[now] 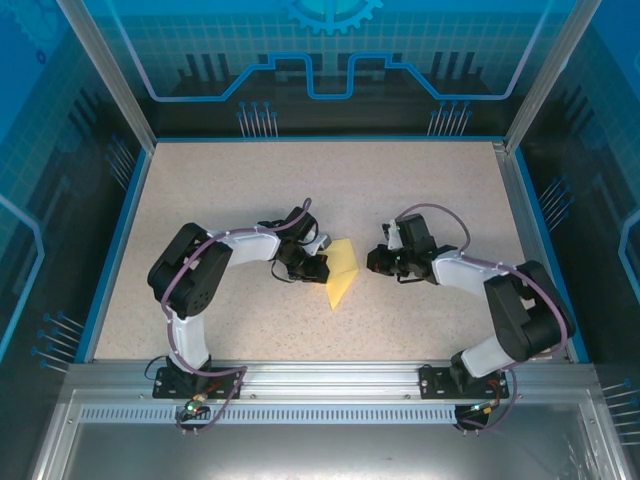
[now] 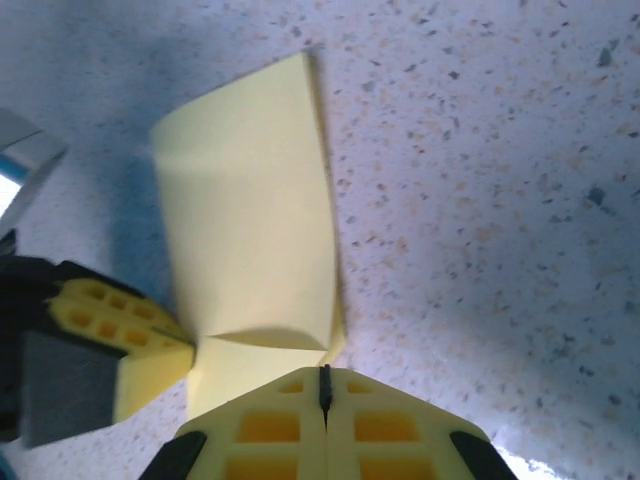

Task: Fold a paper plane with a square sheet of paper (pick it up from the middle)
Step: Third fold the triangle at the center of the table, then fourth fold the wing at the center of the table.

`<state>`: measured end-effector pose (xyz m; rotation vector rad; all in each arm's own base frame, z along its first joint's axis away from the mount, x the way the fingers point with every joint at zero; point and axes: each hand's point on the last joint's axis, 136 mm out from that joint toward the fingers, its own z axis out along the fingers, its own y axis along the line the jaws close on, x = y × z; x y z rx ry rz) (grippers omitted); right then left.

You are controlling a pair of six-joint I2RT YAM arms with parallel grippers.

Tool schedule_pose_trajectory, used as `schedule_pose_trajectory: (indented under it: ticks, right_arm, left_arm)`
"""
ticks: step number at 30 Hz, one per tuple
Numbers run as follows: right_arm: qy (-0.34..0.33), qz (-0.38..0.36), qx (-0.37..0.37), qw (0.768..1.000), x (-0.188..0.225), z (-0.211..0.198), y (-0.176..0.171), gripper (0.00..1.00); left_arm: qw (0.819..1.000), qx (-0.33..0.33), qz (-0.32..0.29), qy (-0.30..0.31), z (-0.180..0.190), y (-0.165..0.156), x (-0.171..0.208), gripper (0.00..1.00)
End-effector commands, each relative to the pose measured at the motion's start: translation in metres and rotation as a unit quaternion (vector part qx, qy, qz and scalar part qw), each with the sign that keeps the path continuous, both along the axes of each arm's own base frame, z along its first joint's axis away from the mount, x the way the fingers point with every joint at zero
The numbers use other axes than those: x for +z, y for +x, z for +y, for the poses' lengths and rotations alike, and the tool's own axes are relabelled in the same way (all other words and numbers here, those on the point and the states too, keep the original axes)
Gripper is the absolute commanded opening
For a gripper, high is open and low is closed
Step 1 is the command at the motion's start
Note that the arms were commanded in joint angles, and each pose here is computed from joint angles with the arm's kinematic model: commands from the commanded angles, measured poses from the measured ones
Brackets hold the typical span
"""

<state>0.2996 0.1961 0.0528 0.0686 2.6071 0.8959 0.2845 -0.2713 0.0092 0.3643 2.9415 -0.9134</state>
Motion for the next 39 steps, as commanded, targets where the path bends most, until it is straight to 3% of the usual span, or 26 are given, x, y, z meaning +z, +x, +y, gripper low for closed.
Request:
schedule_pose_trajectory:
  ticks: [1,5,10,15,39]
  right_arm:
    - [0.022,0.018,0.014,0.999,0.003,0.005,-0.021,0.0]
    - [0.043,0.022,0.017,0.999,0.007,0.014,-0.037,0.01]
    - [0.051,0.029,0.027,0.998,0.004,0.029,-0.052,0.23]
    - [0.058,0.037,0.031,0.997,-0.004,0.042,-0.055,0.29]
    - [0.079,0.044,0.036,0.995,-0.017,0.068,-0.023,0.28]
  left_arm:
    - [0.992,0.022,0.026,0.123,0.044,-0.014,-0.044,0.08]
    - [0.994,0.024,0.013,0.103,0.035,-0.005,-0.027,0.09]
    - [0.996,0.025,0.002,0.088,0.028,0.003,-0.012,0.11]
    - [0.997,0.023,-0.003,0.078,0.025,0.005,-0.003,0.11]
    - [0.996,0.019,0.003,0.093,0.035,-0.006,-0.016,0.1]
